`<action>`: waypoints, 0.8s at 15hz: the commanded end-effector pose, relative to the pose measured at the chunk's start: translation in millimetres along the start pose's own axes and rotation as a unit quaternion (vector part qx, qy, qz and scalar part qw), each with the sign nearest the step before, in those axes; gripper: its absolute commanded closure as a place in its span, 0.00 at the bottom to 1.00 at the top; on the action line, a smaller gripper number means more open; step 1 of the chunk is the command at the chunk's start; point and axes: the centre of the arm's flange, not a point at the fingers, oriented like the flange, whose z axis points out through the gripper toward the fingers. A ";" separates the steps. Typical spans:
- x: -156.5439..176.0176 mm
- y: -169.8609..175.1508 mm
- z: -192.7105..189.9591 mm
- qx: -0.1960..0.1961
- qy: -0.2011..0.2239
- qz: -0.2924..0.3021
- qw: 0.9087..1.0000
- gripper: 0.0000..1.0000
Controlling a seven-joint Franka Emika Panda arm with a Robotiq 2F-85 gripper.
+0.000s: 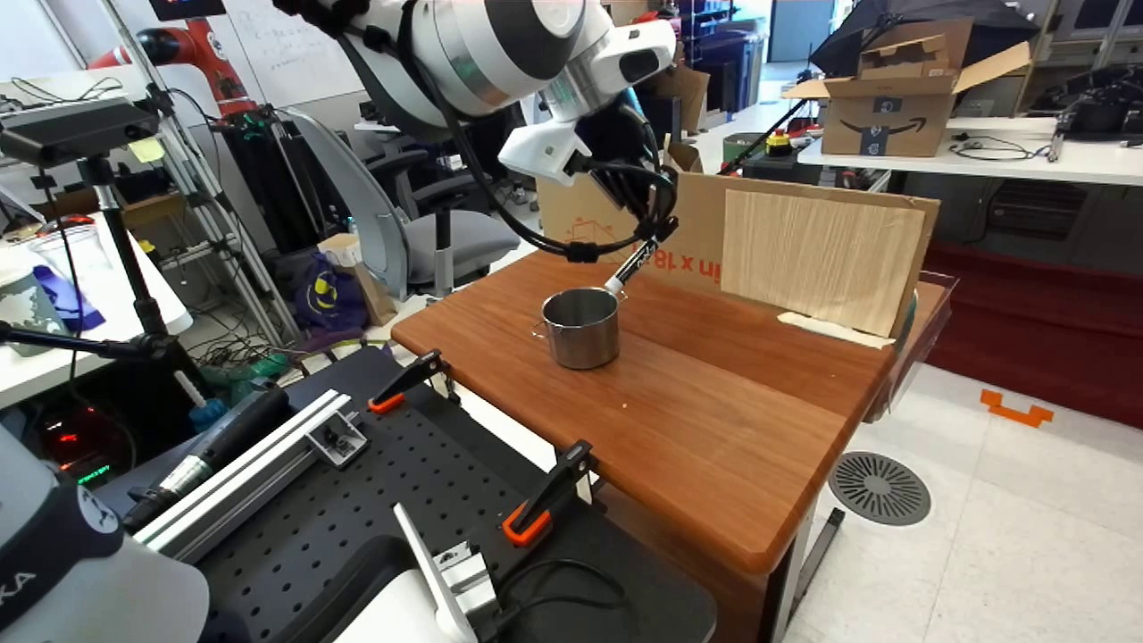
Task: Put the marker in the pot
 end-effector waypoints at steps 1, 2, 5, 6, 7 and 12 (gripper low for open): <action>-18.8 -12.8 -10.1 -0.012 0.023 -0.008 1.000 0.95; -19.3 -16.1 -10.1 -0.013 0.025 -0.011 1.000 0.95; -23.5 -27.5 -10.0 -0.015 0.026 -0.022 0.999 0.95; -25.9 -30.4 -7.7 -0.014 0.024 -0.026 0.999 0.95; -28.7 -32.7 -5.6 -0.014 0.021 -0.030 0.999 0.95; -45.9 -33.1 2.7 -0.017 0.001 -0.044 0.999 0.95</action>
